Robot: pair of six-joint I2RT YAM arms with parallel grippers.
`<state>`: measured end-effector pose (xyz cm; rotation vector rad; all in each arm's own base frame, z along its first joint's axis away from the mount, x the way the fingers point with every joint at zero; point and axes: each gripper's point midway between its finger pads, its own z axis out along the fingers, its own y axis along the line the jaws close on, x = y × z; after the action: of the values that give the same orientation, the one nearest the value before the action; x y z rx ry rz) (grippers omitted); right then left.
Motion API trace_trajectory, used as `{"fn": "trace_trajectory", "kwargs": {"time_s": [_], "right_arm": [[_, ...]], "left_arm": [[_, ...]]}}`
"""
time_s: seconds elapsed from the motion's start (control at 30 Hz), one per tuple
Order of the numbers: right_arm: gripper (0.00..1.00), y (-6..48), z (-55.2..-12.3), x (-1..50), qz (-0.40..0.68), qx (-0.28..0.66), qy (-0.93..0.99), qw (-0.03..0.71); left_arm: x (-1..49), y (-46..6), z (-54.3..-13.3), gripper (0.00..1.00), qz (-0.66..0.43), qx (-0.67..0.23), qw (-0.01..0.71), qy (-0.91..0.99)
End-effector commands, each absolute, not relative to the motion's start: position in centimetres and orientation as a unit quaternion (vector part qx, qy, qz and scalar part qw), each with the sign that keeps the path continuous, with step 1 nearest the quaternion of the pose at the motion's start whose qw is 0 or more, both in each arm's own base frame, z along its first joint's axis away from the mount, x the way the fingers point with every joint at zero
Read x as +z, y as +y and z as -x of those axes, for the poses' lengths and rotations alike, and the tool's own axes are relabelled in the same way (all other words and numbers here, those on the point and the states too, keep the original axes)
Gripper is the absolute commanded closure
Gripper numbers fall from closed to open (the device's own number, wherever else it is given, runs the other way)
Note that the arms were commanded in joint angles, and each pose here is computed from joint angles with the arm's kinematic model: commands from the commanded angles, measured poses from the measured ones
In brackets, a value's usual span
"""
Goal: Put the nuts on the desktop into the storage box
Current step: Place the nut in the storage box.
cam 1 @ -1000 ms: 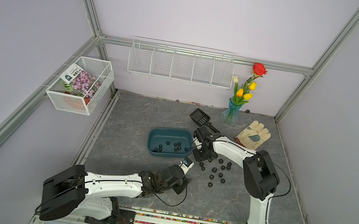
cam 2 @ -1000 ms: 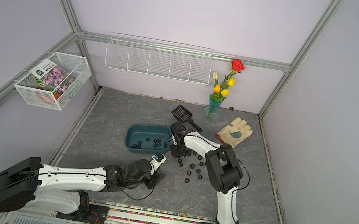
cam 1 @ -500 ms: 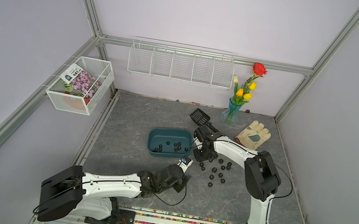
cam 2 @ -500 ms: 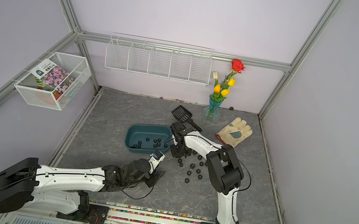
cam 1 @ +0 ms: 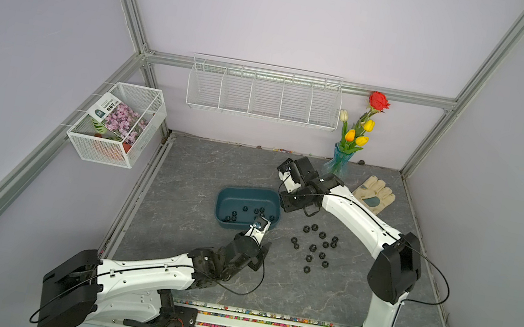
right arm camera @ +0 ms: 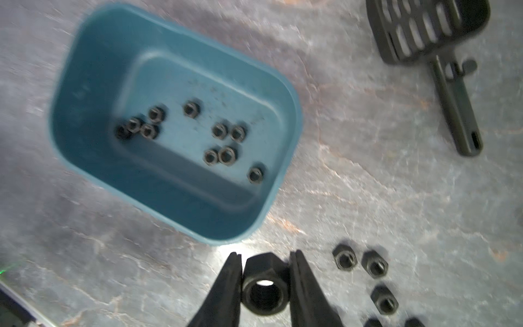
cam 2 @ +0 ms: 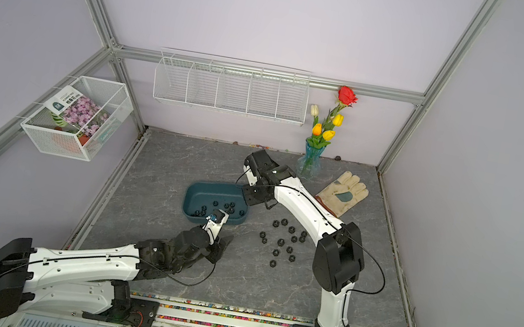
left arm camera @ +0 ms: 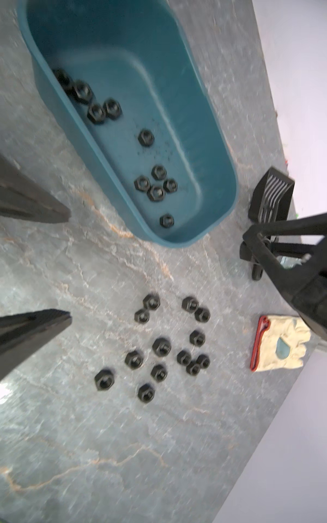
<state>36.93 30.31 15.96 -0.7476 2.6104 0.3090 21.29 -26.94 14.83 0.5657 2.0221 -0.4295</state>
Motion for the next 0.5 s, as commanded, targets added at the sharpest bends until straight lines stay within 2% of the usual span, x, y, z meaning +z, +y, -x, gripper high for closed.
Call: {"fn": "trace_trajectory", "kwargs": {"time_s": [0.0,0.47], "right_arm": [[0.84,32.0,-36.4,14.3,0.29,0.118,0.935,0.166],[0.83,37.6,-38.1,8.6,0.317,0.14,0.931,0.113]], "left_arm": [[14.6,-25.1,-21.8,0.45,-0.217,-0.16,0.486,0.831],[14.8,-23.8,-22.5,0.46,-0.194,-0.164,0.532,0.808]]}}
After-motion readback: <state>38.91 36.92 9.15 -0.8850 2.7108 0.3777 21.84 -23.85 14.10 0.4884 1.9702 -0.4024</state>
